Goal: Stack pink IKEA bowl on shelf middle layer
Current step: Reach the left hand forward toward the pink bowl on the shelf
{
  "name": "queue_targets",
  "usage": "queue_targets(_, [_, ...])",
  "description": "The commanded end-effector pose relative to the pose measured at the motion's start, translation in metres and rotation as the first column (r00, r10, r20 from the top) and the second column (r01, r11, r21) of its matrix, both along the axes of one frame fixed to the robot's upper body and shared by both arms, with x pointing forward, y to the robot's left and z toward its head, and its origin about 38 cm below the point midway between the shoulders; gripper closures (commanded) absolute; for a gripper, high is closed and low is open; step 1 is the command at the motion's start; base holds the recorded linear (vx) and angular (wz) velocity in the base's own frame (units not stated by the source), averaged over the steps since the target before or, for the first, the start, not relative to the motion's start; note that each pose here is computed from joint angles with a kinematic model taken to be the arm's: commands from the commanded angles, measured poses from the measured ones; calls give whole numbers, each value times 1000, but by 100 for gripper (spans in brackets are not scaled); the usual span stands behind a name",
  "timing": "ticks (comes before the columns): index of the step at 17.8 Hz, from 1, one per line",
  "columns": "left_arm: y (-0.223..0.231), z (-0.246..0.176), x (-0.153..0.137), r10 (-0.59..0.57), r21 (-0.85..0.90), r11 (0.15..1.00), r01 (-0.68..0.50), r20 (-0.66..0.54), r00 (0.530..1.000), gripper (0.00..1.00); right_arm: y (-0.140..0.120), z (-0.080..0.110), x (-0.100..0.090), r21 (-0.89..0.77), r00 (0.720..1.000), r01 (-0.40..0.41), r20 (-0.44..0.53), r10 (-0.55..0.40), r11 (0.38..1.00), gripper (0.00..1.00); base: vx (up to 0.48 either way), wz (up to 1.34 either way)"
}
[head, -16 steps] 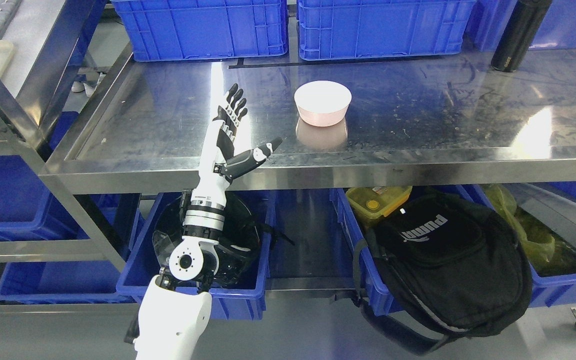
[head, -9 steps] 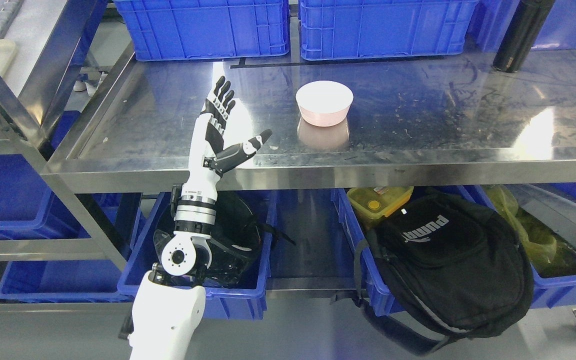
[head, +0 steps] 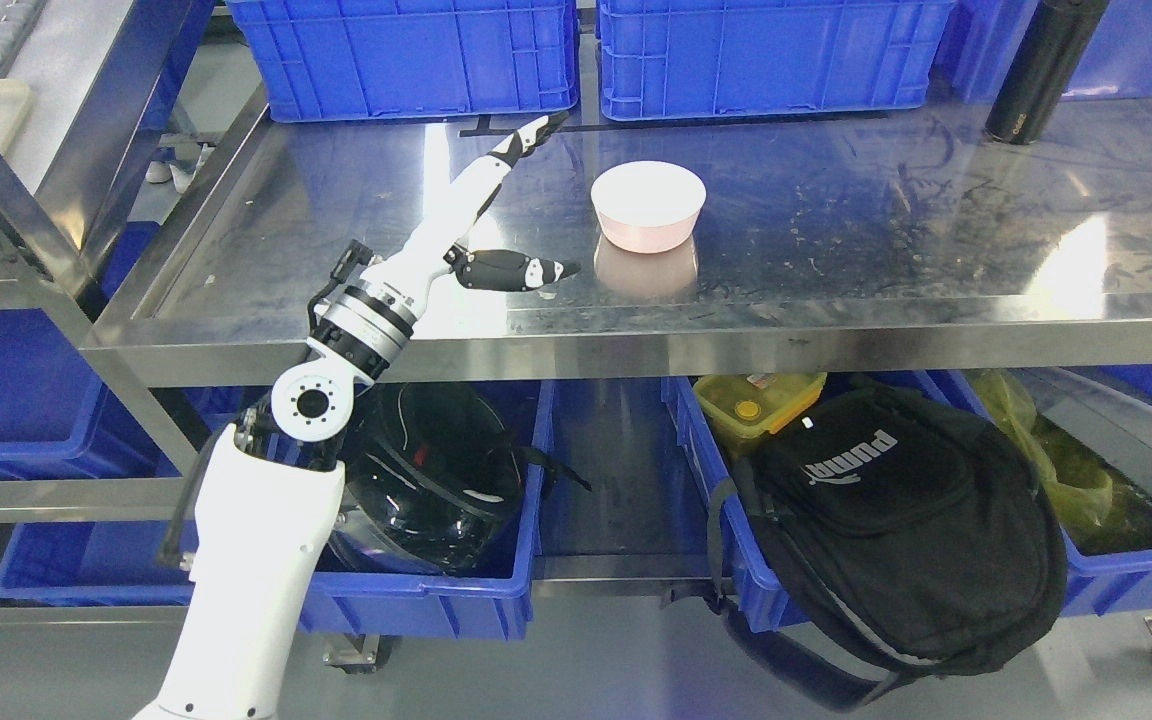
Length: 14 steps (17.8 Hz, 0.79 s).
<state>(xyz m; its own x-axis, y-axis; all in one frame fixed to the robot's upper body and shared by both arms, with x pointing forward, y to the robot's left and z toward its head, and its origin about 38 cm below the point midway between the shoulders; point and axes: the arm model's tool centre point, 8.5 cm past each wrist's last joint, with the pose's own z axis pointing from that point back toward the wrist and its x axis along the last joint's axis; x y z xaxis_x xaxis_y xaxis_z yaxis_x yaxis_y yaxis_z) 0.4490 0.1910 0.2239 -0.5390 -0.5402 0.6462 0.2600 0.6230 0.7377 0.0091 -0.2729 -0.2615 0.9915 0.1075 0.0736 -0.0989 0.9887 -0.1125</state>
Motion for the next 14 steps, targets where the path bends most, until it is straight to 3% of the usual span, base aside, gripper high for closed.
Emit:
queue_targets(1, [-13, 45, 30, 33, 481, 873, -81, 108, 994, 5, -11, 1, -8, -17, 1000, 0, -4, 0, 1000, 0, 0, 0])
queue_targets(5, [-87, 46, 41, -97, 657, 752, 62, 18, 995, 5, -11, 1, -8, -17, 1000, 0, -4, 0, 1000, 0, 0, 0])
queue_targets(10, [-119, 41, 46, -76, 663, 747, 49, 11, 997, 0, -11, 1, -8, -17, 1000, 0, -4, 0, 1000, 0, 0, 0])
queue_targets(14, [-146, 29, 59, -49, 692, 717, 81, -65, 997, 6, -11, 1, -8, -17, 1000, 0, -4, 0, 1000, 0, 0, 0])
